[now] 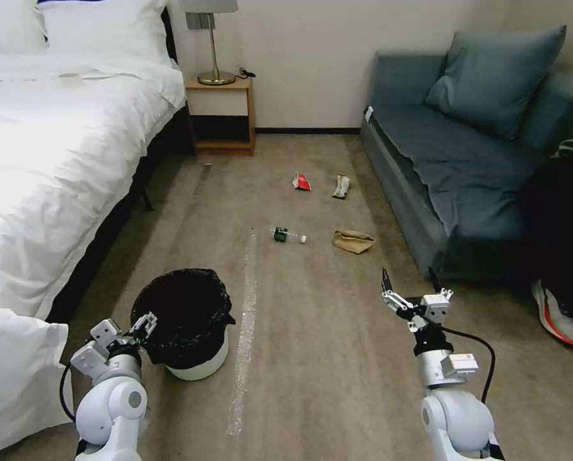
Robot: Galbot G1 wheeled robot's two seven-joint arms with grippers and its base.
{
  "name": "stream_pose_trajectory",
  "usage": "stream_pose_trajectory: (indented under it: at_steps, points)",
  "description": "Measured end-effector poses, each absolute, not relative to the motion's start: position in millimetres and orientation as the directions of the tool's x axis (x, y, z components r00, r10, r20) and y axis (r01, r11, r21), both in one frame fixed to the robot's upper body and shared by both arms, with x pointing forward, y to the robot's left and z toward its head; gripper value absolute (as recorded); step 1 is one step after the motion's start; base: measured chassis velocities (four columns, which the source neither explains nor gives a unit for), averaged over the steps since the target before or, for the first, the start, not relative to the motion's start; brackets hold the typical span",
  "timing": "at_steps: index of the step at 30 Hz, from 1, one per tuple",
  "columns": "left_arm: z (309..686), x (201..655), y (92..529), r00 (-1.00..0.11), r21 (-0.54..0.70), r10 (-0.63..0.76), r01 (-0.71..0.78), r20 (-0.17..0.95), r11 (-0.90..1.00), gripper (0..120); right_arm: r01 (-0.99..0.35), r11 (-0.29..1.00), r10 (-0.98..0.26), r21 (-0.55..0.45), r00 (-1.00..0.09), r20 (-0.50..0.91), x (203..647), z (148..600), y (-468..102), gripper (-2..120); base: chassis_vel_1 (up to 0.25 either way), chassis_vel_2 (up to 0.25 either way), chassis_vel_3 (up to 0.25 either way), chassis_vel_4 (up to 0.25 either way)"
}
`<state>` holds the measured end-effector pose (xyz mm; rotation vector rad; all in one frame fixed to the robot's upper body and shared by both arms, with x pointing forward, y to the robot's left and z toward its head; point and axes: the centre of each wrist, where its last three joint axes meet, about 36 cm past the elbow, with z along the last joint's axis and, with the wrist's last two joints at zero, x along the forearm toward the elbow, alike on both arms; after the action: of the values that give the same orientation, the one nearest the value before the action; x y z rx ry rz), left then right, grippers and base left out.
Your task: Pick up the trash bin, then pick up the garbage on the floor and place it into the trash bin.
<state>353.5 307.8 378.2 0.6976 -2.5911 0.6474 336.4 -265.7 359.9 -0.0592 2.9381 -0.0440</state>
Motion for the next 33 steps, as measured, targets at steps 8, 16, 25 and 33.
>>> stream_pose_trajectory:
  at_steps: [8,16,25,33]
  points:
    - [372.7,363.5,307.4,-0.809,-0.374,-0.344,-0.541,0.477,0.753,99,-0.046,0.998,-0.051,-0.030,-0.979,-0.200,335.2,357.8,-263.3,100,0.000,0.000,0.000,0.000]
    - [362.3,376.1,306.9,-0.805,-0.405,-0.307,-0.538,0.508,0.739,88,-0.052,0.998,-0.057,-0.029,-0.977,-0.207,332.4,356.5,-263.3,100,0.000,0.000,0.000,0.000]
    - [349.7,380.8,310.3,-0.788,-0.394,-0.311,-0.554,0.531,0.734,54,-0.066,0.997,-0.071,-0.033,-0.973,-0.219,333.7,357.4,-265.8,100,0.000,0.000,0.000,0.000]
    - [348.2,380.3,309.8,-0.789,-0.394,-0.306,-0.551,0.533,0.736,28,-0.069,0.997,-0.074,-0.029,-0.973,-0.217,336.9,355.3,-265.9,100,0.000,0.000,0.000,0.000]
